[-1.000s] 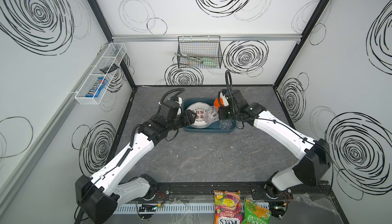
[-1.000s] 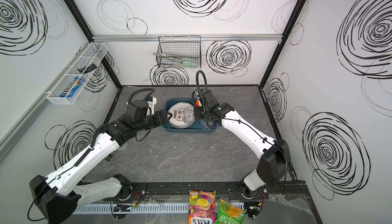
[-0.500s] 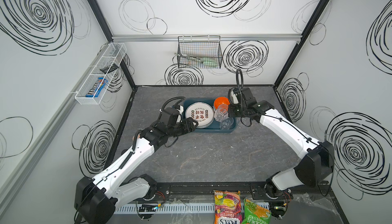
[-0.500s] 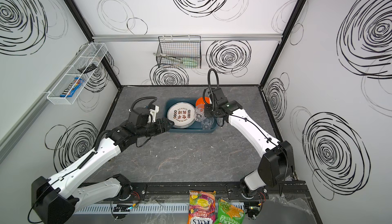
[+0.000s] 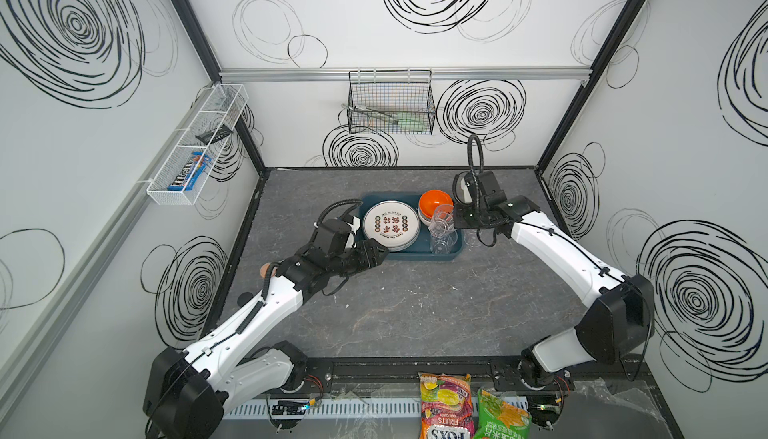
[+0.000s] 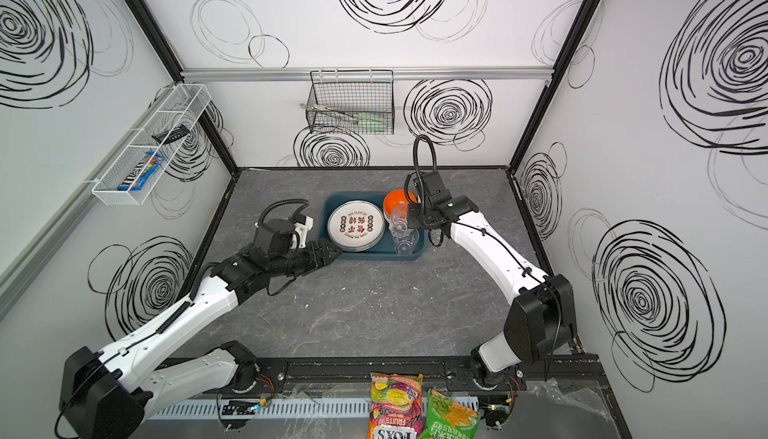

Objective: Place the mixed dishes into the plastic bin
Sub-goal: 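Carry the cup over the bin with the right gripper while the left releases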

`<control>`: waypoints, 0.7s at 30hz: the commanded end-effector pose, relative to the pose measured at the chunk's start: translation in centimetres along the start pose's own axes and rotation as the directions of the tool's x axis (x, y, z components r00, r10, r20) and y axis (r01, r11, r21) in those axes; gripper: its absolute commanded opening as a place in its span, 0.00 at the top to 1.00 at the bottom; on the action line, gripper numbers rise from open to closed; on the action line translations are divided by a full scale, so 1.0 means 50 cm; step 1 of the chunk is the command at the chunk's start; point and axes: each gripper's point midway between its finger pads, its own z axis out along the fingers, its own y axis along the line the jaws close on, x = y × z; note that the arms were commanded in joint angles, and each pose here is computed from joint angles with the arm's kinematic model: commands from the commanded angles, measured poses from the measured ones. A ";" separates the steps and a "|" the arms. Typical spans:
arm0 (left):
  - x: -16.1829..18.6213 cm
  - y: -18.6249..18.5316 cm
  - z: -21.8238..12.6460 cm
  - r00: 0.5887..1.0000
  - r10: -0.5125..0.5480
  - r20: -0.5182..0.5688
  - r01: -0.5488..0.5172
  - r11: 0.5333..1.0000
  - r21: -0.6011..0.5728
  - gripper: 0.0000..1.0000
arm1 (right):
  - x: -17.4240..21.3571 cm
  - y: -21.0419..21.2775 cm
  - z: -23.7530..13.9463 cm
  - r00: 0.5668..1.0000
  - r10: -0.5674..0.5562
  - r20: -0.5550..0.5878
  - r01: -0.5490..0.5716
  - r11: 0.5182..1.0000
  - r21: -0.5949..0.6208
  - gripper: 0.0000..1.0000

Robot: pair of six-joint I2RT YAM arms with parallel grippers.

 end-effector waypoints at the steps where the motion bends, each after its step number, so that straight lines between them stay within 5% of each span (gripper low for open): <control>1: -0.011 -0.011 -0.005 0.999 0.002 0.032 -0.003 0.999 0.039 0.29 | 0.011 -0.019 0.009 1.000 0.001 -0.021 0.000 0.999 0.043 0.94; 21: -0.005 -0.001 0.001 1.000 -0.014 0.025 0.013 0.999 0.031 0.29 | 0.037 -0.047 0.042 0.997 0.012 -0.077 -0.004 0.995 0.099 0.94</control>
